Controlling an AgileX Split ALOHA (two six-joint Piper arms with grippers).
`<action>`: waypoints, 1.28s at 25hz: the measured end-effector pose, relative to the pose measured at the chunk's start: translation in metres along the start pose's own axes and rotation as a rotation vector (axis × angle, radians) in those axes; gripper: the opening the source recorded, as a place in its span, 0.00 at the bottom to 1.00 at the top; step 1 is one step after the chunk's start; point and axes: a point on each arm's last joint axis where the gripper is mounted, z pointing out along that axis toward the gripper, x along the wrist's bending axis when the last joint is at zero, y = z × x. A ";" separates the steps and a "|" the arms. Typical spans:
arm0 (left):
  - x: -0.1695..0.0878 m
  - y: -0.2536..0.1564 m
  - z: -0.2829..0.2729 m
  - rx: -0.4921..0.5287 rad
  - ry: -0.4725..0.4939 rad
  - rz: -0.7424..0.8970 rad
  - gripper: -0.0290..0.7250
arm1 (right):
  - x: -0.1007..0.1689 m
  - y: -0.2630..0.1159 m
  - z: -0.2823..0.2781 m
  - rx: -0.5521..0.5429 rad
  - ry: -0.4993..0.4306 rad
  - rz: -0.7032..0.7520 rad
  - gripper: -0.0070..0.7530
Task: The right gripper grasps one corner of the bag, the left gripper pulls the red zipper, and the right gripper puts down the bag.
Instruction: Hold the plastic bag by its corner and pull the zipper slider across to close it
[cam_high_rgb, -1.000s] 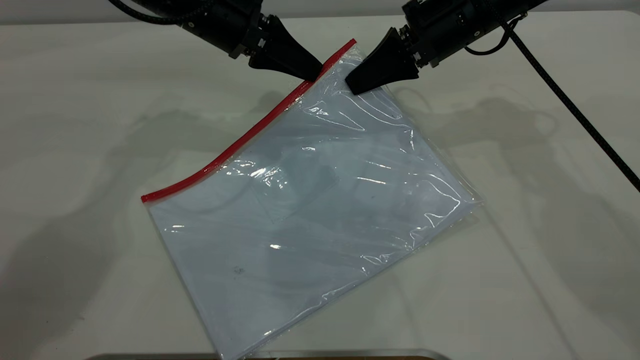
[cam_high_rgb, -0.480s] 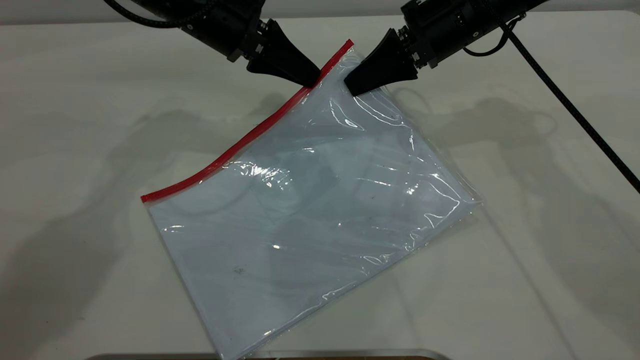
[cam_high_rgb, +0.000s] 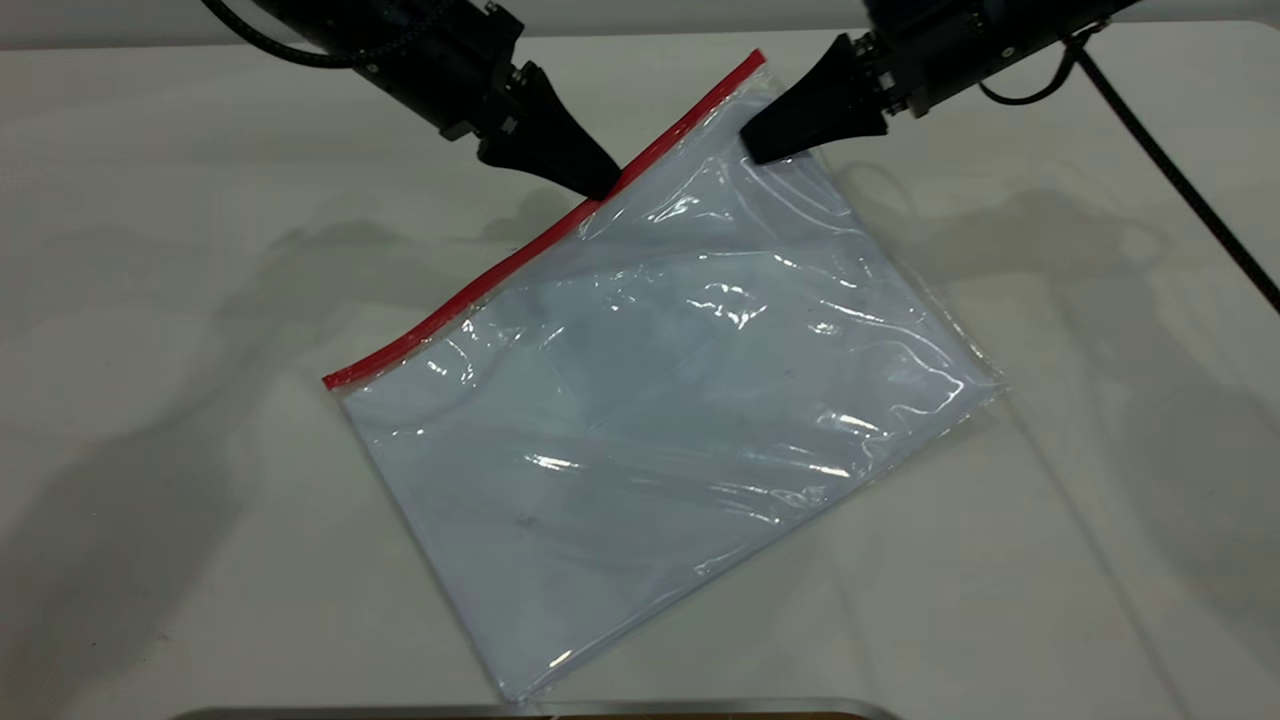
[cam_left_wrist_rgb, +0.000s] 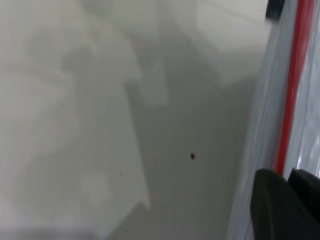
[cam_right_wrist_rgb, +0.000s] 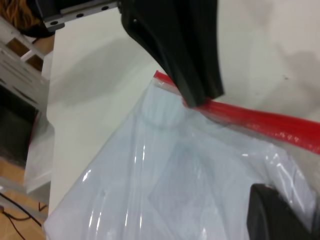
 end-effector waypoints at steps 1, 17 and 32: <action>0.002 -0.002 -0.002 0.006 0.005 -0.006 0.11 | -0.001 0.000 -0.002 -0.006 -0.003 0.007 0.05; 0.012 -0.044 -0.026 0.342 0.029 -0.134 0.11 | -0.008 -0.004 -0.016 -0.041 -0.028 0.050 0.05; 0.014 -0.070 -0.043 0.641 0.062 -0.177 0.11 | -0.009 -0.004 -0.017 -0.042 -0.033 0.051 0.05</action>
